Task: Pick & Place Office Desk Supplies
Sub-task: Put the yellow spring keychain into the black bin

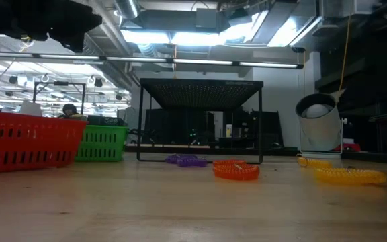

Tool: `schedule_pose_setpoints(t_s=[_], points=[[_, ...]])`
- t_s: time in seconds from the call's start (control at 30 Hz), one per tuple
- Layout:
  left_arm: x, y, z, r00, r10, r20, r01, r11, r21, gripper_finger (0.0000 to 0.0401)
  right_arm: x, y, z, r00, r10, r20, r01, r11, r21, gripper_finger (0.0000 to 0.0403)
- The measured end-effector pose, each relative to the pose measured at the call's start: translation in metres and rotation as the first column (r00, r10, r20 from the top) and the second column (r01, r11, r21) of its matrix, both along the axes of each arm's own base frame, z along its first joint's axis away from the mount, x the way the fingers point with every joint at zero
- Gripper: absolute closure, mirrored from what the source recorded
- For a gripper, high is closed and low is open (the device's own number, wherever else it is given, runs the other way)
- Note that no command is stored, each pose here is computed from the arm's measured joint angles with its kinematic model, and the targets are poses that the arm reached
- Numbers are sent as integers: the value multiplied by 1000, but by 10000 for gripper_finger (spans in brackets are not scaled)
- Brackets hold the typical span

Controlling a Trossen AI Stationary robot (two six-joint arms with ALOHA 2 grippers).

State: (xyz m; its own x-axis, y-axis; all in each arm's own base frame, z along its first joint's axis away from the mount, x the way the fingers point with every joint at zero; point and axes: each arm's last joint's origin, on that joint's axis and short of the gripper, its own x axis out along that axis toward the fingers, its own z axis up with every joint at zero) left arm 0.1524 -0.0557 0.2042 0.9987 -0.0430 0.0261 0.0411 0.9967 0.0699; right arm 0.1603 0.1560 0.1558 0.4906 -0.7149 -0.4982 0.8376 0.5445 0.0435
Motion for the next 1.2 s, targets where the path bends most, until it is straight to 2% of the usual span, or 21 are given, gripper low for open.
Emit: schedule_pose_setpoints(t_s=[0.1, 0.27, 0.37, 0.53, 0.7, 0.83, 0.9, 1.1, 1.2], points=[[0, 0, -3, 1000, -8, -25, 7, 999, -33, 292, -15, -11, -14, 999, 17, 50, -20, 997, 72, 215], [2, -1, -8, 998, -1, -66, -1, 999, -34, 292, -17, -13, -14, 994, 97, 43, -104, 971, 214, 205], [3, -1, -10, 997, 5, -81, -9, 999, -50, 292, -2, -6, 2, 982, 174, 80, -190, 938, 291, 191], [5, -5, -19, 988, -38, -148, 27, 997, -79, 292, 45, -2, 30, 953, 304, 9, -272, 840, 470, 178], [7, -4, -21, 988, -17, -152, 14, 1000, -17, 292, 81, -19, 43, 930, 330, -162, -186, 801, 569, 182], [7, -3, -22, 986, -30, -164, 23, 999, -46, 292, 86, -26, 26, 896, 321, -307, -66, 780, 622, 189], [7, -5, -22, 985, -48, -168, 39, 998, -53, 292, 89, -24, 18, 889, 315, -331, -39, 774, 632, 190], [5, -7, -25, 977, -63, -202, 53, 997, -58, 291, 100, -17, 9, 903, 333, -270, -74, 741, 667, 186], [5, -8, -27, 974, -67, -216, 54, 996, -64, 291, 99, -16, 2, 886, 343, -311, -46, 734, 678, 187]])
